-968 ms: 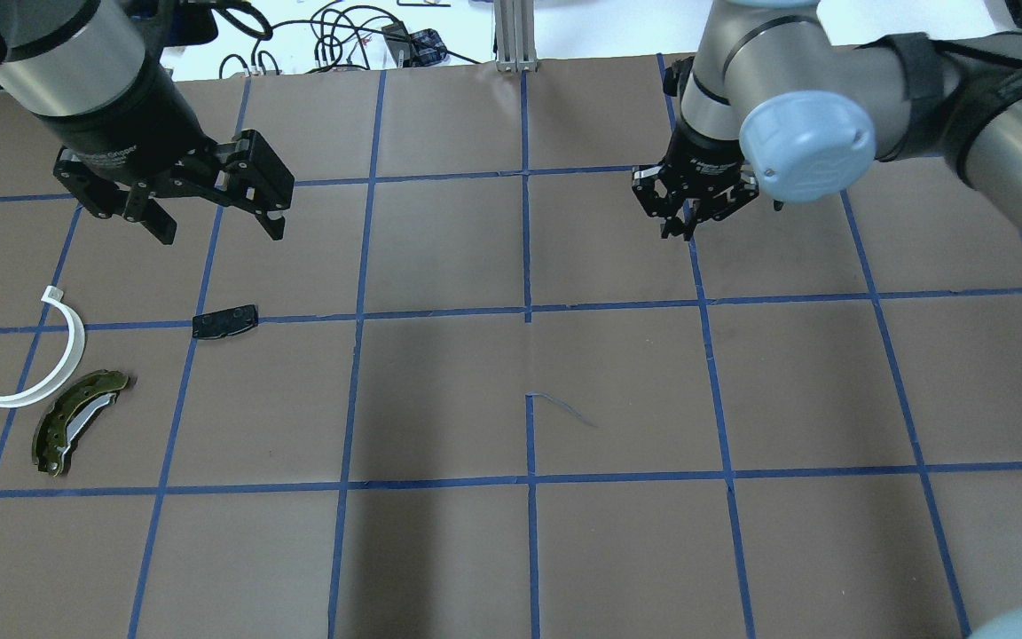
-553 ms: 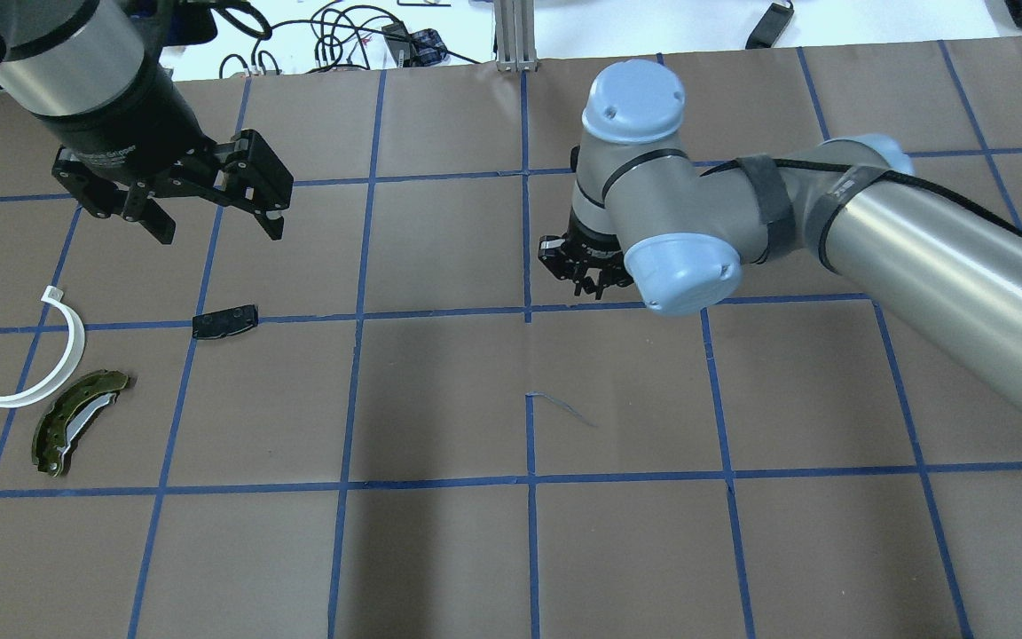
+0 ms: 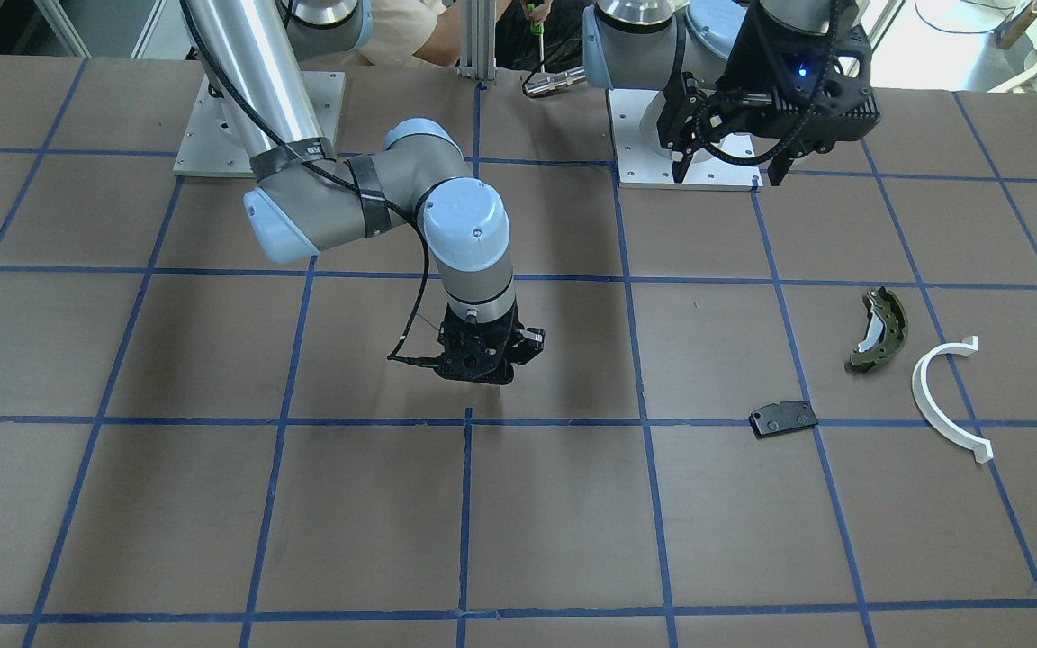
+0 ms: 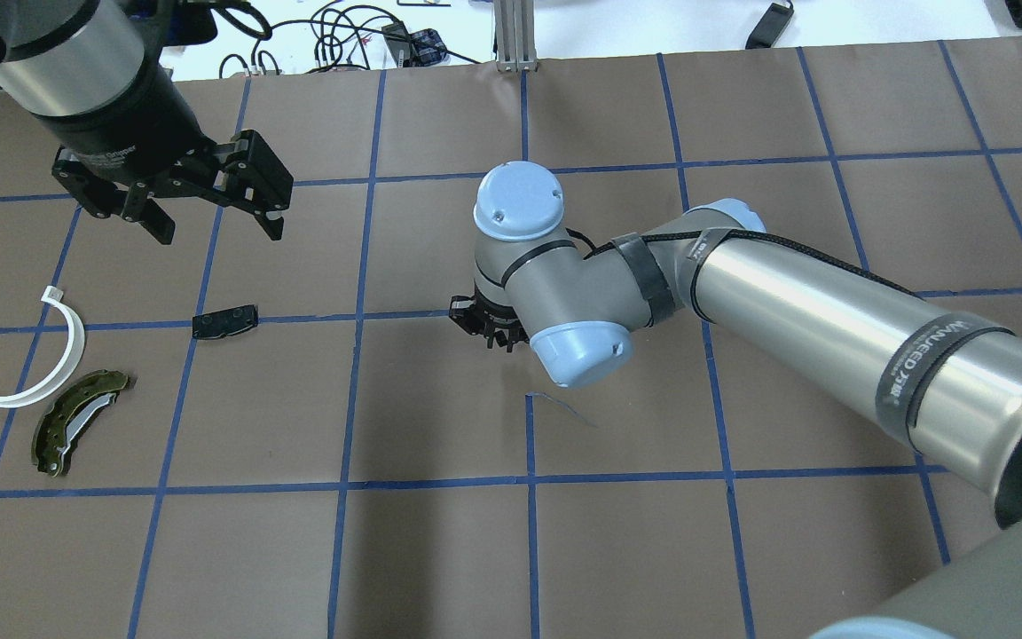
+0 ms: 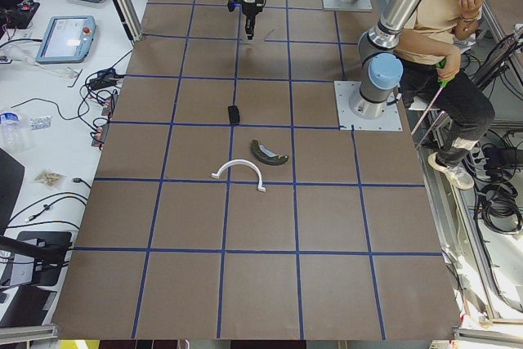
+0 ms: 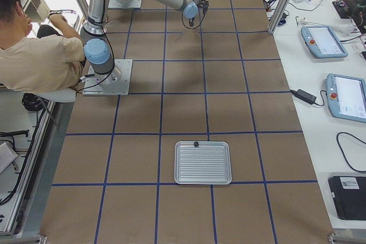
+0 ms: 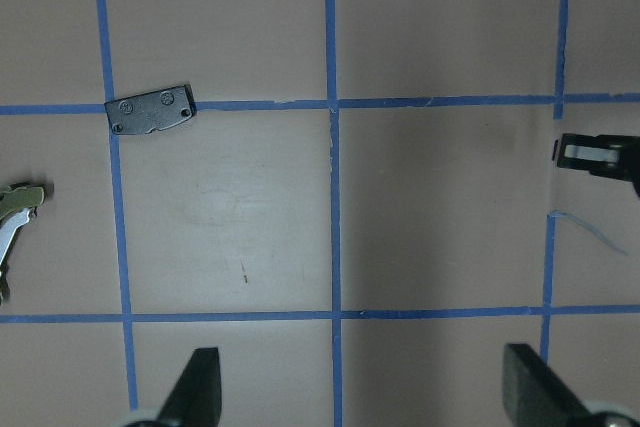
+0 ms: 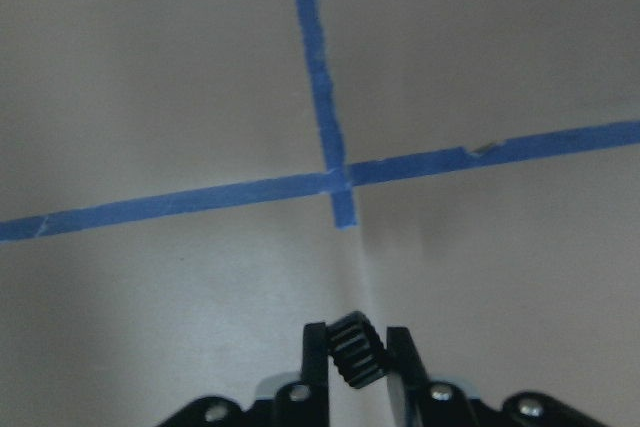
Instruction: Place bearing gear from tray to pile
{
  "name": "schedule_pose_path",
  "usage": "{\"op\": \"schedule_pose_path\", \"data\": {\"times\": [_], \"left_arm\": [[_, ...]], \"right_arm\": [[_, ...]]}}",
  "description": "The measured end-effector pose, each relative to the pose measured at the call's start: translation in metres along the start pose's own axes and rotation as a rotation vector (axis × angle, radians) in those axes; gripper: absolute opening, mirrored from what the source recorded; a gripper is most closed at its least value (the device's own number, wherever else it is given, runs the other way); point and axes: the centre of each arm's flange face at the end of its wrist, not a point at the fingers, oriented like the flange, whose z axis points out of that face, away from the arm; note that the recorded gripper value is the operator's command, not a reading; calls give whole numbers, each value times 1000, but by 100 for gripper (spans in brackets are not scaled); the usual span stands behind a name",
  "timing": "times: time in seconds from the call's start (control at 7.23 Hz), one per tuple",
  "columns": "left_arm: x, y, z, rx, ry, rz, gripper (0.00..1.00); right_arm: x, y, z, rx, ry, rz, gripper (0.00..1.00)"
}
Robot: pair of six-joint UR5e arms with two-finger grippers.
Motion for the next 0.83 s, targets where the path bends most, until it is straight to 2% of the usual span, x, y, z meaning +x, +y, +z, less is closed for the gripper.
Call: {"op": "schedule_pose_path", "data": {"times": [0.14, 0.28, 0.55, 0.83], "left_arm": [[0, 0, 0, 0, 1, 0, 100], [0, 0, 0, -1, 1, 0, 100], [0, 0, 0, -1, 1, 0, 100], [0, 0, 1, -3, 1, 0, 100]], "right_arm": [[-5, 6, 6, -7, -2, 13, 70], [-6, 8, 7, -8, -1, 17, 100], [-6, 5, 0, 5, -6, 14, 100], [10, -10, -22, 24, -13, 31, 100]]}}
